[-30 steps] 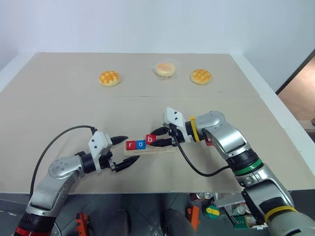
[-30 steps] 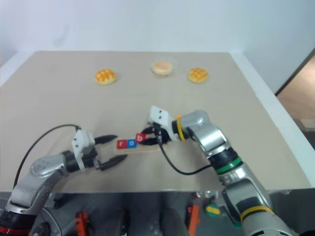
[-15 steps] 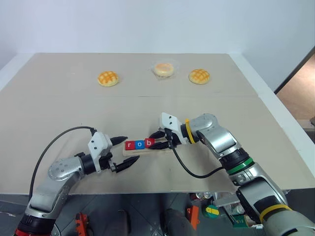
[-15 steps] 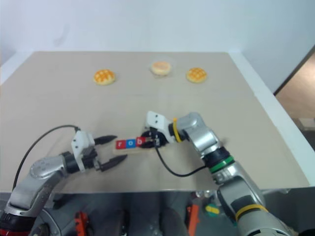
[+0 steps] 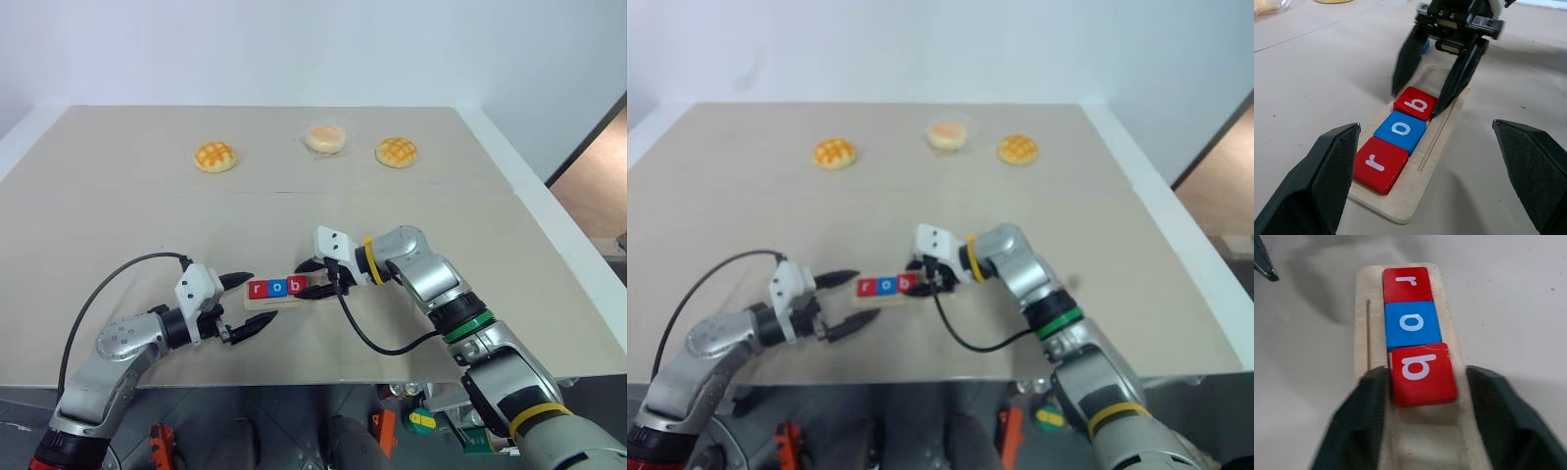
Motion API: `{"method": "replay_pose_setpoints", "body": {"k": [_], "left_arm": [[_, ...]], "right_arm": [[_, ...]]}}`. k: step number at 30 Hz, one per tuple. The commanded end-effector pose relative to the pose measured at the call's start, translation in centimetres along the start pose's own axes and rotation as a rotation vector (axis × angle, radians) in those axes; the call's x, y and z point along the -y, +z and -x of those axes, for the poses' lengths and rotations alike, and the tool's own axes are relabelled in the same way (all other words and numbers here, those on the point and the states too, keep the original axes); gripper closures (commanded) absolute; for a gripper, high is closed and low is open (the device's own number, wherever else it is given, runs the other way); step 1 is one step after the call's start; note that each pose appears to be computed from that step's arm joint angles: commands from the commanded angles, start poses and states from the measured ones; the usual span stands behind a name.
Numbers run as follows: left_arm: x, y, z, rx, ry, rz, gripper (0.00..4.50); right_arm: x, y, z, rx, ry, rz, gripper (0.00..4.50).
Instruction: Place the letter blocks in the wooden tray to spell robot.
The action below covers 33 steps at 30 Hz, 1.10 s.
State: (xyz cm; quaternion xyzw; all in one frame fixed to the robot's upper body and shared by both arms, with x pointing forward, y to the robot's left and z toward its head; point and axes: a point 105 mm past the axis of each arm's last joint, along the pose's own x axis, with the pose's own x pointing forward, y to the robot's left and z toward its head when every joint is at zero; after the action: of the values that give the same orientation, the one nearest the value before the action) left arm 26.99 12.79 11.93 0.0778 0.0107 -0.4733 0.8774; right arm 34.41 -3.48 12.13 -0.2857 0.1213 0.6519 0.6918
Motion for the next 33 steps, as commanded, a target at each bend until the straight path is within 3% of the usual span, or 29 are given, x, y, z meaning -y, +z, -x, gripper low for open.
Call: {"method": "replay_pose_setpoints", "body": {"k": [1, 3, 8, 13, 16, 19, 26, 27, 33], "left_arm": [[0.1, 1.0, 0.1, 0.025, 0.000, -0.037, 0.00], [0.1, 0.9, 0.1, 0.022, -0.001, -0.038, 0.00], [0.1, 1.0, 0.1, 0.027, -0.012, -0.047, 0.00], [0.3, 1.3, 0.0, 0.026, -0.050, -0.075, 0.00], [0.4, 1.3, 0.0, 0.025, -0.059, -0.082, 0.00], [0.5, 1.3, -0.1, 0.027, -0.070, -0.079, 0.00], [0.7, 2.1, -0.5, 0.063, -0.105, -0.010, 0.00], [0.7, 2.1, -0.5, 0.061, -0.107, -0.009, 0.00], [0.7, 1.9, -0.4, 0.042, -0.110, -0.023, 0.00]], "right_arm": [[0.3, 1.0, 0.4, 0.022, 0.000, 0.023, 0.94], [0.2, 1.1, 0.5, 0.032, 0.003, 0.018, 0.12], [0.6, 3.0, 1.6, 0.128, -0.030, -0.046, 0.09], [1.8, 5.0, 4.0, 0.277, -0.170, -0.217, 0.04], [2.1, 5.2, 4.7, 0.321, -0.249, -0.277, 0.82], [1.0, 3.6, 4.5, 0.299, -0.292, -0.312, 1.79], [-0.4, 1.4, 2.1, 0.242, -0.355, -0.349, 4.29], [-0.2, 1.4, 1.9, 0.237, -0.370, -0.348, 4.46], [0.0, 1.4, 1.1, 0.232, -0.378, -0.346, 4.46]]}}
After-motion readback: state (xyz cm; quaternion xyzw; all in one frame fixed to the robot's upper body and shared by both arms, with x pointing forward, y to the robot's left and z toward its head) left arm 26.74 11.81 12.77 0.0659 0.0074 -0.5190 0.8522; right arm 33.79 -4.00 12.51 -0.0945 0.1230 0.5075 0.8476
